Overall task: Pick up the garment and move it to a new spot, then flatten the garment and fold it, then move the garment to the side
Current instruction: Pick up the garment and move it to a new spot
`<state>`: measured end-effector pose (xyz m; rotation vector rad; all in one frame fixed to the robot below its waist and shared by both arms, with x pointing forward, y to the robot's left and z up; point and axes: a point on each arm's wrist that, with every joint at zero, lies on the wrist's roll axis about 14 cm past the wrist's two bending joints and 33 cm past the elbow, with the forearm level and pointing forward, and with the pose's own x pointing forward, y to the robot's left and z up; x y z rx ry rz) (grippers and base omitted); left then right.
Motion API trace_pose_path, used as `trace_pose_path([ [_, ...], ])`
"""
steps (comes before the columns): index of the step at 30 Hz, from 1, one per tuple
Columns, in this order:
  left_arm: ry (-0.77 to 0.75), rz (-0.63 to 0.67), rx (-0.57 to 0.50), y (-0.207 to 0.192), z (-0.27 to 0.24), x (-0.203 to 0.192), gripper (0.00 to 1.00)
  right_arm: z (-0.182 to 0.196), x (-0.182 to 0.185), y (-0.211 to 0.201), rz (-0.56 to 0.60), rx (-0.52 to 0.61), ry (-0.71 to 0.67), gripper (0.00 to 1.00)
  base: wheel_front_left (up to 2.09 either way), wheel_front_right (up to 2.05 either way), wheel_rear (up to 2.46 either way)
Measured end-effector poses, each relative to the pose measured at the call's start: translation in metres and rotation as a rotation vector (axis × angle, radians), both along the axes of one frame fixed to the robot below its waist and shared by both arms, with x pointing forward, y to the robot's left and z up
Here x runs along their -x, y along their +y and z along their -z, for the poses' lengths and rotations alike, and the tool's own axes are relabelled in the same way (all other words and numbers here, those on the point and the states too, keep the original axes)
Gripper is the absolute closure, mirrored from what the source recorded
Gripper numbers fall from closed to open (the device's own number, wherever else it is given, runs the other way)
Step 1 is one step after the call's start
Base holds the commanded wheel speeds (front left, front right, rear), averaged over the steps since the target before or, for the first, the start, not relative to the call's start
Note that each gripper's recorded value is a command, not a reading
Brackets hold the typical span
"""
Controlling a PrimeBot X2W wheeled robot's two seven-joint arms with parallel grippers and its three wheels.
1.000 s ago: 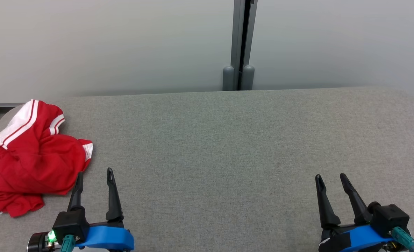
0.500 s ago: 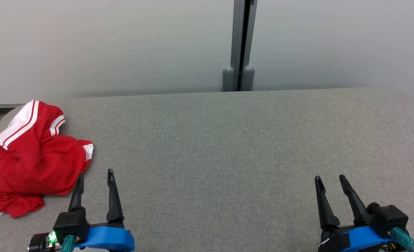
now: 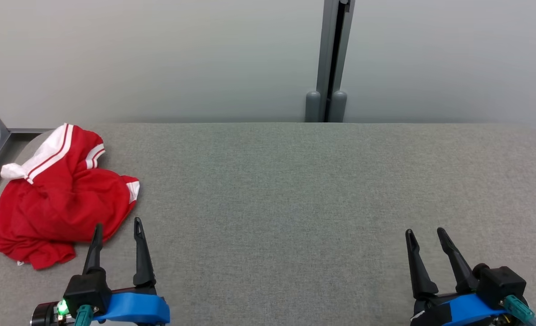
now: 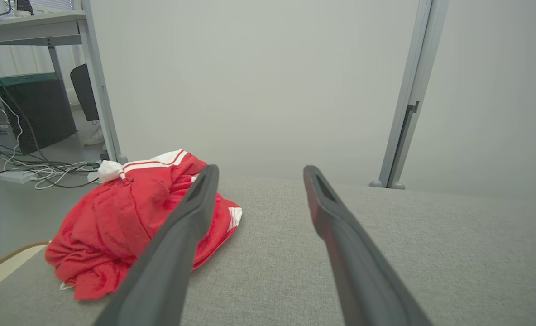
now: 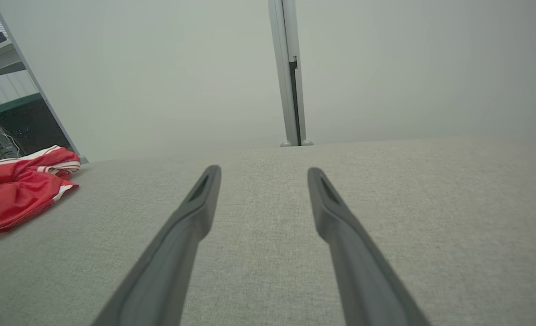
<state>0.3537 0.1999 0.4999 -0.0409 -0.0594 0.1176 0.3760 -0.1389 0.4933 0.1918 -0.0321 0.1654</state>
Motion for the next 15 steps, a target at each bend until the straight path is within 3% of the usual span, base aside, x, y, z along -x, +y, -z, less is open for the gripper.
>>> trace_pose_path([
  [15,0.002,-0.142,-0.014,0.044,0.001,0.031,0.00,0.005,-0.011,0.043,-0.126,-0.004,0.018,0.00,0.00,0.00,0.00],
])
